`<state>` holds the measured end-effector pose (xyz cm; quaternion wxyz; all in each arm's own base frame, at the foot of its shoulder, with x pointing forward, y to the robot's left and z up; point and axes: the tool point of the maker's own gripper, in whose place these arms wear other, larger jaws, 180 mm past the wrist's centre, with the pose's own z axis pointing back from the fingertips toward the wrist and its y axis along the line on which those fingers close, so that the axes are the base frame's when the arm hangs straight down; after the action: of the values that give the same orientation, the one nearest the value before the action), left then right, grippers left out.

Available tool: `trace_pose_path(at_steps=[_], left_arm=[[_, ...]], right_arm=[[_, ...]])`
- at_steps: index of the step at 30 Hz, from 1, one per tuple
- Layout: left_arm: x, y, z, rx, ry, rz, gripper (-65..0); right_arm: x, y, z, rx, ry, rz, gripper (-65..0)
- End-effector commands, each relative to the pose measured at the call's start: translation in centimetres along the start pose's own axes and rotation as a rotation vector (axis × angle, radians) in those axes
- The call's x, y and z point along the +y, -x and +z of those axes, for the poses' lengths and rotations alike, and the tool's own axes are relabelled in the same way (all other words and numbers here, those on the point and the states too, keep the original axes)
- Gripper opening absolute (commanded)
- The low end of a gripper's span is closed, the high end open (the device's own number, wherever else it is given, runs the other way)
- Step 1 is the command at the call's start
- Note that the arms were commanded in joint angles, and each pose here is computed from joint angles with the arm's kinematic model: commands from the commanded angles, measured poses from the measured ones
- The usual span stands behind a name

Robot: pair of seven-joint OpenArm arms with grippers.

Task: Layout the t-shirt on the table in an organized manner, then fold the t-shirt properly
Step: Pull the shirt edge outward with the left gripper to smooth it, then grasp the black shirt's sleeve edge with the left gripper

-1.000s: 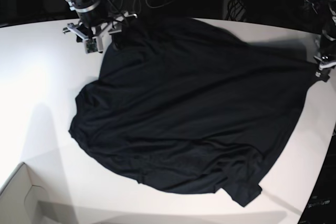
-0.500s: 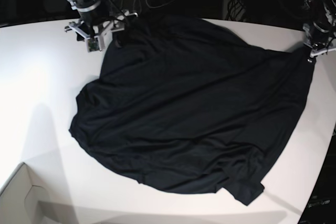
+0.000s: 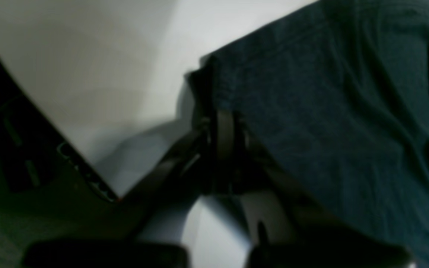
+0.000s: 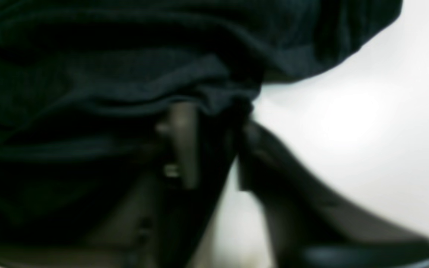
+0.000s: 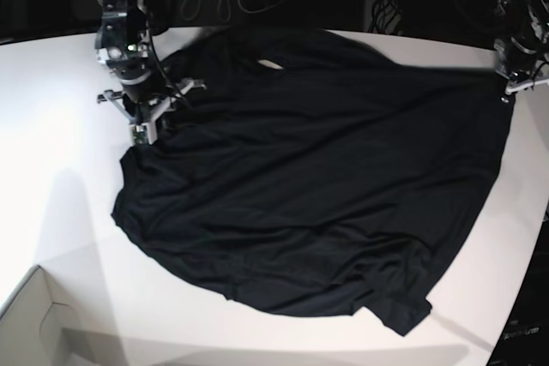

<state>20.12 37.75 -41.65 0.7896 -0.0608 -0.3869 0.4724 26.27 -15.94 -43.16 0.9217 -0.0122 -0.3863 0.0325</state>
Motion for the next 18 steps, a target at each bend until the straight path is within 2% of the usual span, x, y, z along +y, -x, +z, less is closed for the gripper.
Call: trace_pose_path(at_steps=[1, 7, 9, 18], left_arm=[[-0.5, -1.5, 0.2, -0.04, 0.018, -0.011, -64.9], [-2.2, -2.0, -0.4, -0.055, 0.052, 0.004, -64.9], [-3.8, -2.0, -0.9, -0.057, 0.082, 0.016, -64.9], [-8.8, -1.2, -2.2, -0.035, 0.179, 0.0, -64.9]], right_arm=[[-1.2, 0.3, 0.0, 0.028, 0.028, 0.001, -63.5], [-5.0, -1.4, -1.0, 0.003, 0.113, -0.058, -65.0], [-6.4, -2.2, -1.5, -0.006, 0.137, -0.055, -65.0], [-8.4, -5.6, -2.1, -0.059, 0.164, -0.029, -65.0]])
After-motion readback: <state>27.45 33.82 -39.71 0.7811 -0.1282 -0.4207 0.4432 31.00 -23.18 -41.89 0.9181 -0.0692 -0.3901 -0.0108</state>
